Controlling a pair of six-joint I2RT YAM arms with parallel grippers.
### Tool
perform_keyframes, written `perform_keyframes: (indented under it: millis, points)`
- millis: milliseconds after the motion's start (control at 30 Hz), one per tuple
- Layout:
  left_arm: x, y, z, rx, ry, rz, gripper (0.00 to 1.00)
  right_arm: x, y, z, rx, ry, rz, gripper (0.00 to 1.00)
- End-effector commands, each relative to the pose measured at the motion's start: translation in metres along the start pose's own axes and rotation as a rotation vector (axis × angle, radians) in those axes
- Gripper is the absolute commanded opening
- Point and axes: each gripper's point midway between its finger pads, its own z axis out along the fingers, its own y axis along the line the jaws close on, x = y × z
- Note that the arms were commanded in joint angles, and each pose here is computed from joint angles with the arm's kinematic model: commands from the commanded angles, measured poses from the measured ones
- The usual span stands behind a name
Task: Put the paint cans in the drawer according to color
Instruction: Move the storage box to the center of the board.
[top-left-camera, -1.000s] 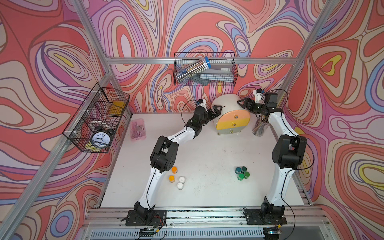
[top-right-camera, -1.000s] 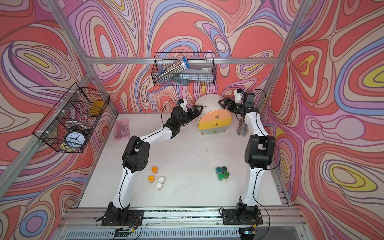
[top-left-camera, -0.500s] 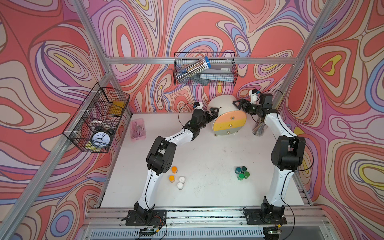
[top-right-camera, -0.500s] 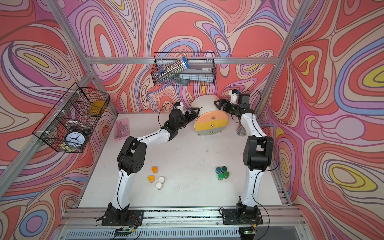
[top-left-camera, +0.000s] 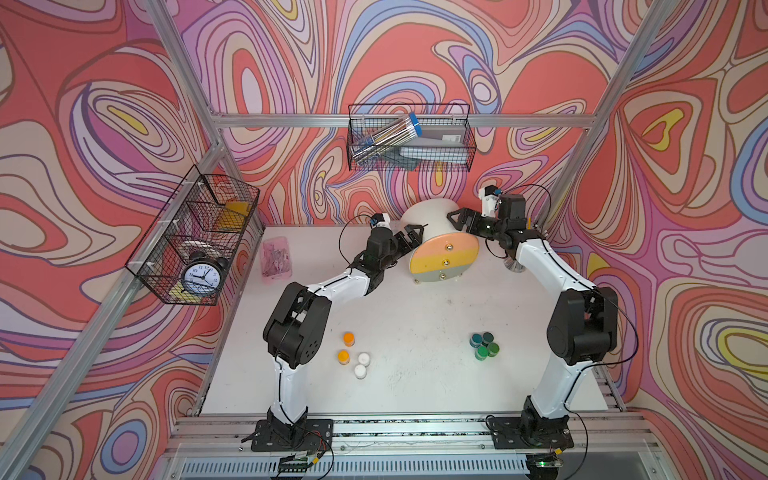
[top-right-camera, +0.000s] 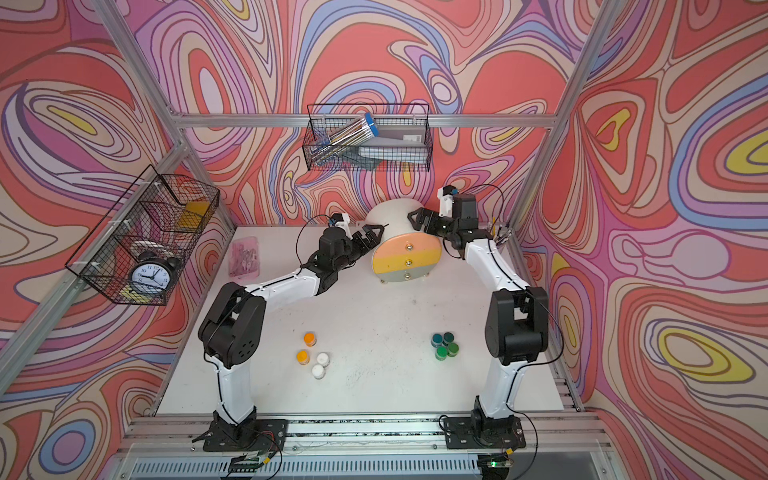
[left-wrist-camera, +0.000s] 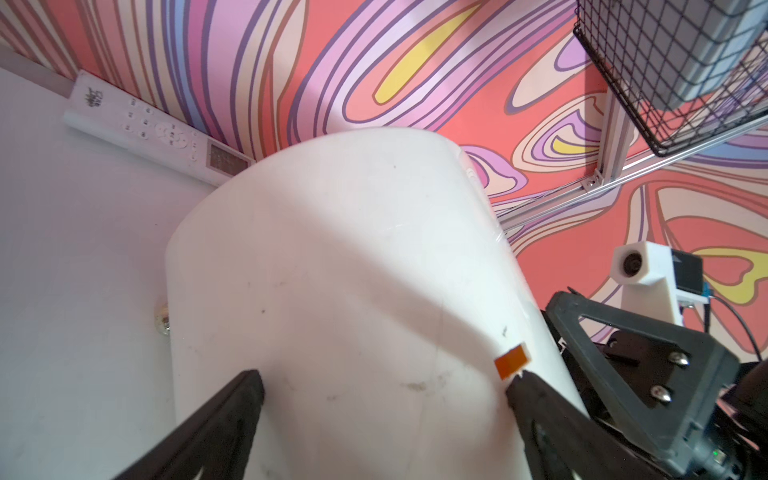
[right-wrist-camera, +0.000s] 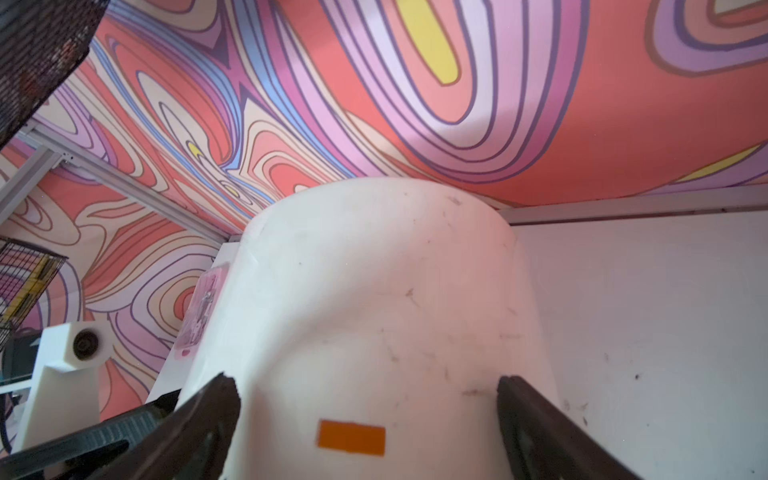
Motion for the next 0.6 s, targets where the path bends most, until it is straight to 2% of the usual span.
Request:
perform_keyframes:
  millis: [0,200,367,567]
  points:
    - [0.054,-0.003,-0.017,0.011,0.173,0.033,0.99,0.078,0.065,0.007,-0.168,0.213,0.104,0.98]
    - [0.074,0.021,-0.051,-0.046,0.223,0.028,0.99,0.105,0.088,-0.008,-0.128,0.166,0.099,0.98]
    - [0.068,0.027,-0.080,-0.094,0.189,0.077,0.99,0.135,0.104,-0.011,-0.139,0.195,0.085,0.98]
    - [0.062,0.024,-0.087,-0.118,0.184,0.124,0.99,0.122,0.104,-0.014,-0.085,0.177,-0.009,0.98]
